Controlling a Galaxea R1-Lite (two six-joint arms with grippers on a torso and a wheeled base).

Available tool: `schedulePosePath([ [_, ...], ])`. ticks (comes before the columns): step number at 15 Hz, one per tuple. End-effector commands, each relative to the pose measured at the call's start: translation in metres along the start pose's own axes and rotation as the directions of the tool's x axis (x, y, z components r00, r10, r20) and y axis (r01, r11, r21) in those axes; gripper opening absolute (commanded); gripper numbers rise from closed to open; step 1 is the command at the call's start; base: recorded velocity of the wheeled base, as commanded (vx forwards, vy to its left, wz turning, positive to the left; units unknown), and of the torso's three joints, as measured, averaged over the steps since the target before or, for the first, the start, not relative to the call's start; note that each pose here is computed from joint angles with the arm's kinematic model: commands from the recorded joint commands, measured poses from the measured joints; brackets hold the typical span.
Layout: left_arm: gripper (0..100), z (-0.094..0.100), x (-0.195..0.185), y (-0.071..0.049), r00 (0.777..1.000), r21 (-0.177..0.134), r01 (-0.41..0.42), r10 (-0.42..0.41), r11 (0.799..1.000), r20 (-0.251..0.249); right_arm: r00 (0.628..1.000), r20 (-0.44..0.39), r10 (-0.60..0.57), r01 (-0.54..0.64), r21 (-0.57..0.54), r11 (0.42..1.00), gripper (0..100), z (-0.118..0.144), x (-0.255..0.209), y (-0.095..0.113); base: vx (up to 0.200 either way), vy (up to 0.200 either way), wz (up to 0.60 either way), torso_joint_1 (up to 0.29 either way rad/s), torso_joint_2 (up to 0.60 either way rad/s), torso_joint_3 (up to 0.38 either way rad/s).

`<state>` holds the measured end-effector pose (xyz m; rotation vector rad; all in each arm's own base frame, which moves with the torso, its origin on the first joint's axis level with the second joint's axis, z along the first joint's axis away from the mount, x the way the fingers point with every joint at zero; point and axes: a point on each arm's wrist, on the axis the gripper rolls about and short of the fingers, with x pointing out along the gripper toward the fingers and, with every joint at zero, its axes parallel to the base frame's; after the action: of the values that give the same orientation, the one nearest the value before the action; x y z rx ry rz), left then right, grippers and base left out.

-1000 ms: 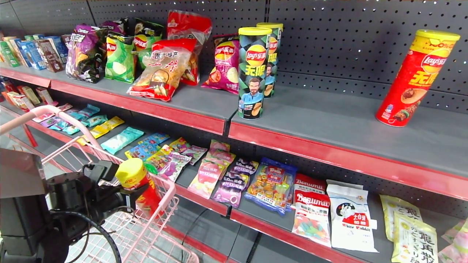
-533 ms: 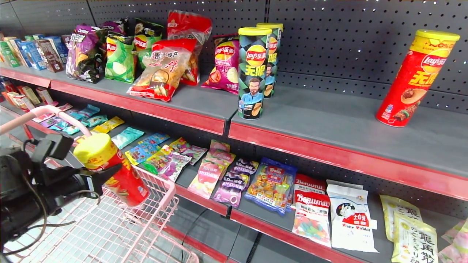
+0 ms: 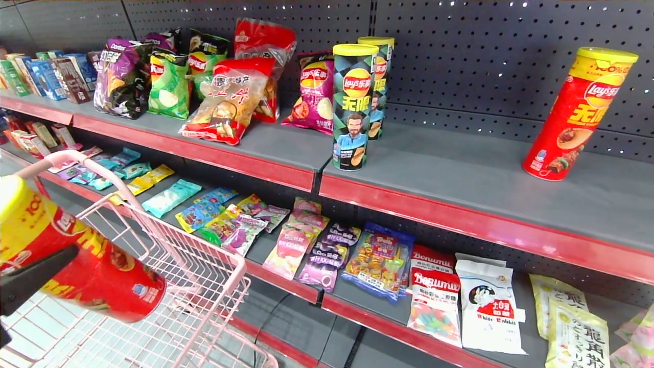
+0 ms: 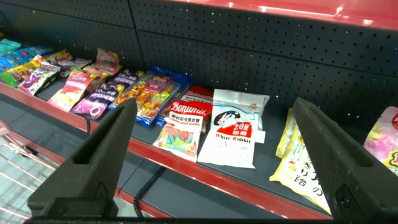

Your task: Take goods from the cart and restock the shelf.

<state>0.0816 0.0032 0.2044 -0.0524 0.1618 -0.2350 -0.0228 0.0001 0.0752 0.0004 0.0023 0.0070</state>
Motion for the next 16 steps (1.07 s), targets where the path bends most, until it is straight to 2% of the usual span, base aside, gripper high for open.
schedulePosePath([
  [1,0,-0.007,-0.032,-0.012,0.994,0.057,-0.008,0.001,0.998,0.11,1.0,-0.001,0.001,-0.001,0.0,1.0,100,0.0,0.0,0.0,0.0,0.0,0.0,0.144,-0.41,-0.251],
  [2,0,-0.01,-0.035,-0.014,0.993,0.08,-0.009,-0.001,0.997,0.117,1.0,-0.001,0.001,-0.001,0.001,1.0,100,0.0,0.0,0.0,0.0,0.0,0.0,0.168,-0.5,-0.305],
  [3,0,-0.012,-0.038,-0.015,0.992,0.09,-0.01,-0.001,0.996,0.124,1.0,-0.001,0.001,-0.001,0.001,1.0,100,0.0,0.0,0.0,0.0,0.0,0.0,0.183,-0.52,-0.325],
  [5,0,-0.016,-0.044,-0.017,0.993,0.091,-0.01,-0.001,0.996,0.117,1.0,-0.001,0.001,-0.001,0.001,1.0,100,0.0,0.0,0.0,0.0,0.0,0.0,0.212,-0.56,-0.347],
  [9,0,-0.028,-0.061,-0.024,0.992,0.12,-0.014,-0.001,0.993,0.123,1.0,-0.001,0.001,-0.001,0.001,1.0,100,0.0,0.0,0.0,0.0,0.0,0.0,0.226,-0.56,-0.337],
  [12,0,-0.034,-0.071,-0.028,0.992,0.124,-0.016,0.0,0.992,0.125,1.0,-0.001,0.001,-0.001,0.001,1.0,100,0.0,0.0,0.0,0.0,0.0,0.0,0.175,-0.42,-0.248],
  [13,0,-0.037,-0.075,-0.029,0.992,0.146,-0.023,0.005,0.989,0.126,1.0,-0.001,0.002,-0.002,-0.003,1.0,100,0.0,0.0,0.0,0.0,0.0,-0.6,0.163,-0.39,-0.237],
  [16,0,-0.043,-0.08,-0.031,0.994,0.179,-0.024,0.004,0.983,0.113,1.0,-0.001,-0.001,0.001,0.0,1.0,100,0.0,0.0,0.0,0.0,0.0,-0.6,0.165,-0.38,-0.211],
])
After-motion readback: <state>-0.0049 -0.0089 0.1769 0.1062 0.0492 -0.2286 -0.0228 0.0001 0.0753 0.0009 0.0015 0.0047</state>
